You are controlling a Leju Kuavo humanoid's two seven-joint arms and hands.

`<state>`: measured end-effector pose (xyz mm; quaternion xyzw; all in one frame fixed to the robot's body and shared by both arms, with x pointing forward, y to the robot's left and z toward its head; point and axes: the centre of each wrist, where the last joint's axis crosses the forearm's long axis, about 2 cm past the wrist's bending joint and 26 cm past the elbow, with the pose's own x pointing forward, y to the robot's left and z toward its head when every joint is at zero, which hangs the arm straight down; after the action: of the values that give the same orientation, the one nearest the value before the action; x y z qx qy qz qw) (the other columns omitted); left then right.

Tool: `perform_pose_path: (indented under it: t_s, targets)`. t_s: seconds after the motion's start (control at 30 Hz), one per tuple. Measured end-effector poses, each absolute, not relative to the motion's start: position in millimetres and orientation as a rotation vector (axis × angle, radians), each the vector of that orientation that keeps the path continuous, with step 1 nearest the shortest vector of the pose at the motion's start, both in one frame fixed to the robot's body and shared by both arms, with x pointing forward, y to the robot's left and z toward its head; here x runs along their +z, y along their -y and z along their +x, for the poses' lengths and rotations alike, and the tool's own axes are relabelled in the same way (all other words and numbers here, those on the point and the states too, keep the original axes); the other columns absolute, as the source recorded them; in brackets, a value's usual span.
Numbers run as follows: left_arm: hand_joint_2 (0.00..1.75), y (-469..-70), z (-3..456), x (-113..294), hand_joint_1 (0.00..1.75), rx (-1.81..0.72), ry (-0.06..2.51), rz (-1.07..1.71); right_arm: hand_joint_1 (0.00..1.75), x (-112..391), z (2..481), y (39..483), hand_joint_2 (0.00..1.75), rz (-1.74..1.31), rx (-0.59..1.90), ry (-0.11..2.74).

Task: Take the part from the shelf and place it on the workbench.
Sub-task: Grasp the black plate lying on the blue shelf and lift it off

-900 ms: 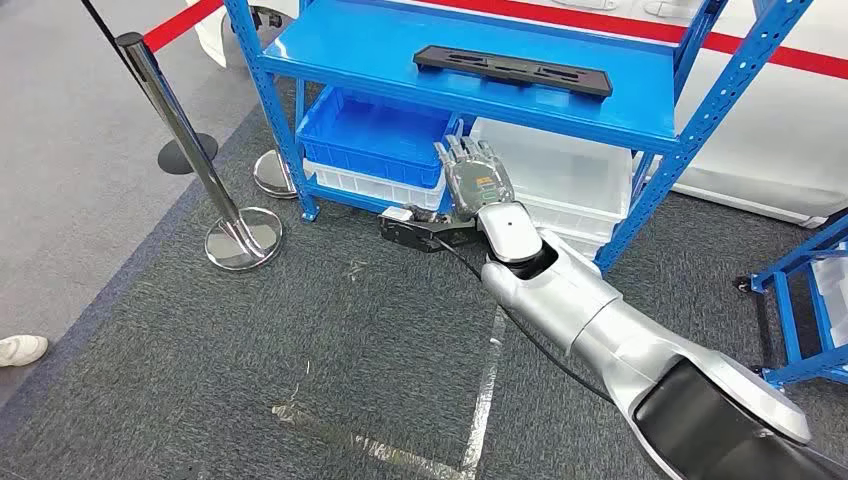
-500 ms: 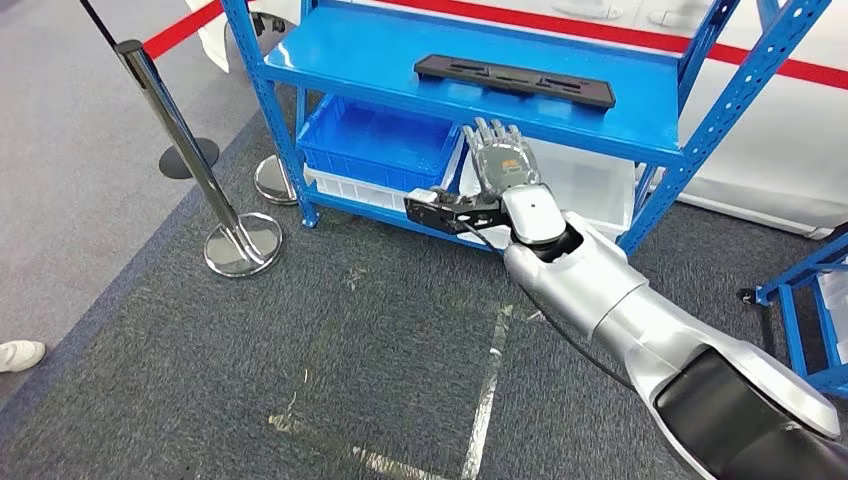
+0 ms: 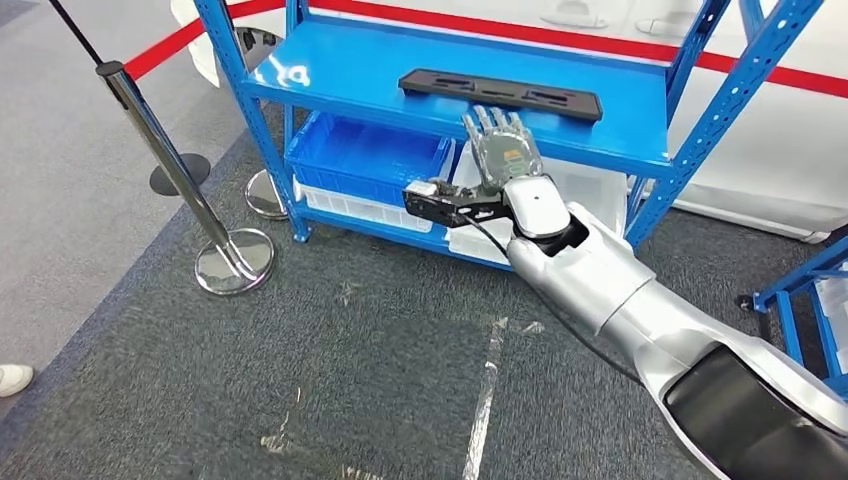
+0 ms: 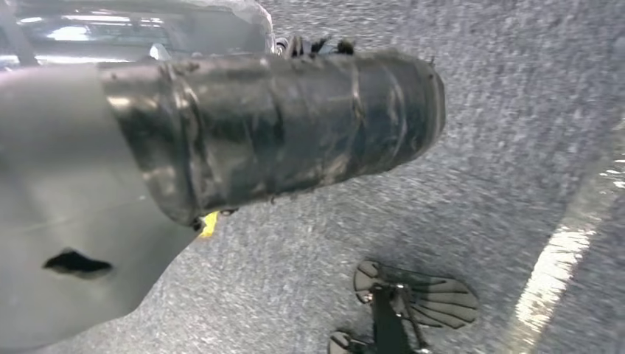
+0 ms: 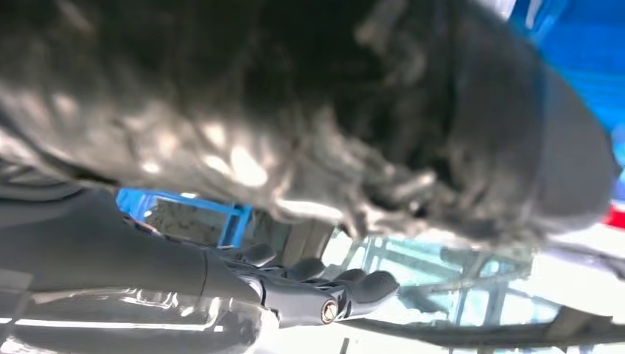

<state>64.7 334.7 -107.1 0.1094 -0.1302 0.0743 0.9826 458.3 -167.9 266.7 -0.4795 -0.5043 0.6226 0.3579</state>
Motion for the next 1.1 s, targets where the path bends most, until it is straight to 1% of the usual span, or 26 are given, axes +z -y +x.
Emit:
perform_pose_path:
  t_s: [0.7,1.1]
  targets:
    - [0.00,-330.6,65.0,-107.3,0.00,0.150,0.257,0.211,0.00,270.5,460.3,174.2,0.00,-1.248,1.580,1.288]
    - [0.00,-330.0,62.9,-107.7,0.00,0.150,0.252,0.209,0.00,263.2,458.0,174.4,0.00,-1.217,1.594,1.259]
